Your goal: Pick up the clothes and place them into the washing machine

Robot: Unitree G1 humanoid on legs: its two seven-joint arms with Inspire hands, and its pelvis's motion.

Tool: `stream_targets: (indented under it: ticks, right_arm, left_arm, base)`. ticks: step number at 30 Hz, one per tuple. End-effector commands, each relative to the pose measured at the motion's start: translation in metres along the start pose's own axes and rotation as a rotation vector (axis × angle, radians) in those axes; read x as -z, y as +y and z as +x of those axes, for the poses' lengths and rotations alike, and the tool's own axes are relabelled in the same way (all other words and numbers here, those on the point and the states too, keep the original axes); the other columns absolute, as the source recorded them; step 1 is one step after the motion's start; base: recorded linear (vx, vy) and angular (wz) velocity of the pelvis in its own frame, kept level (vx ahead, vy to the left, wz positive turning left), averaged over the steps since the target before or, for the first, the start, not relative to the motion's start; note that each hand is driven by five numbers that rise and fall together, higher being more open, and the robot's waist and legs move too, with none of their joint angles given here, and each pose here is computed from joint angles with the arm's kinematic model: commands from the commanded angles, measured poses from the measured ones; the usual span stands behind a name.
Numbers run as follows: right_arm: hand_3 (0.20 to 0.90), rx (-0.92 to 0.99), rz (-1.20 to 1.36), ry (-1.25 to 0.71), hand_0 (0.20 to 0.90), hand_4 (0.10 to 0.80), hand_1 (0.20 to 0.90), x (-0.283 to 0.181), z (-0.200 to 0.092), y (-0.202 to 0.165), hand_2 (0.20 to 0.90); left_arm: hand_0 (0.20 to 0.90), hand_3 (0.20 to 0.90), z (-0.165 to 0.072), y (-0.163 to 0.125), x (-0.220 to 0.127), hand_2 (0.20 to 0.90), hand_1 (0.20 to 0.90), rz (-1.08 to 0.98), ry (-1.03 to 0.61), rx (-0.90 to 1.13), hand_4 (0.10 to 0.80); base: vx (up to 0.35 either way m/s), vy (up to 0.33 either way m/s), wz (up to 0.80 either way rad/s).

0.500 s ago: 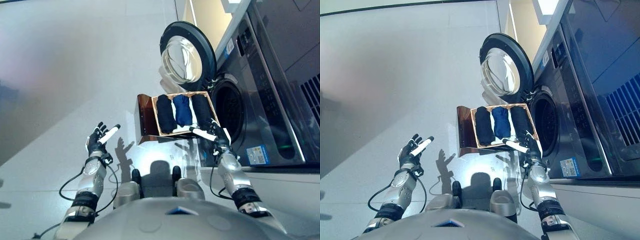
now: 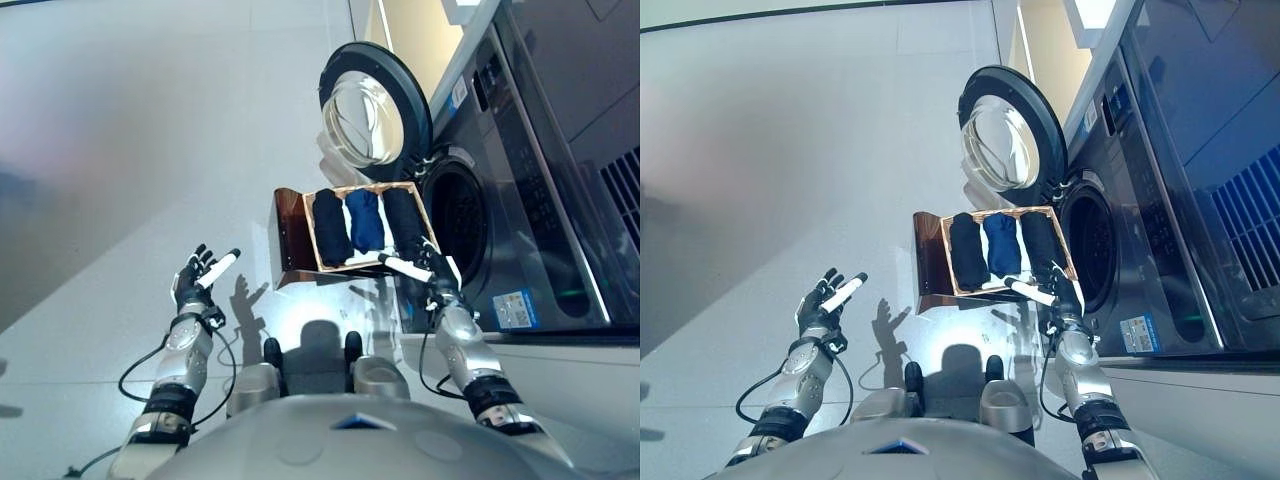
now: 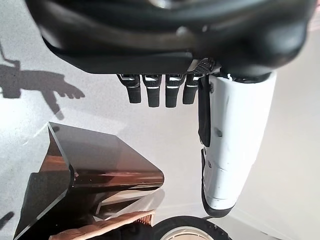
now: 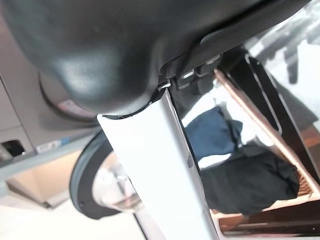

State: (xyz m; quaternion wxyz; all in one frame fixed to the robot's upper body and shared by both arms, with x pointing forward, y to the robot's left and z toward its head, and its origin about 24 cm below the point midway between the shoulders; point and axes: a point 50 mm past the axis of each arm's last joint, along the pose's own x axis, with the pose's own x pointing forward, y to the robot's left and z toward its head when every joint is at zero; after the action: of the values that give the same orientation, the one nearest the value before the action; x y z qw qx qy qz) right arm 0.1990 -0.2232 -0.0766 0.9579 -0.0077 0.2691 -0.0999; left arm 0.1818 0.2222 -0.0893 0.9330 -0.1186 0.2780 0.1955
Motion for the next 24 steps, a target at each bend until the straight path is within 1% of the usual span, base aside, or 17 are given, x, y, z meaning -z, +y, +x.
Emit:
stream_targets:
  ticks: [1,24]
  right_arm:
    - [0.900,-0.028,0.037,-0.234,0.900,0.800,0.900,-0.0521,0.0069,0.0076,0.900]
    - [0.900,-0.041,0.043,-0.217,0.900,0.800,0.900,-0.0524,0.0096,0.0115,0.900]
  left_arm:
    - [0.900,0.900,0.0126,-0.0200,-0.0539,0.900,0.900,0.022,-0.220,0.082,0.800]
    - [0.900,0.900,0.0134,-0.0192,-0.0573,0.900,0.900,0.013,-0.223,0.080,0.800]
  base:
    - [0.000,0.000,0.00]
    - [0.010,0.021,-0.01]
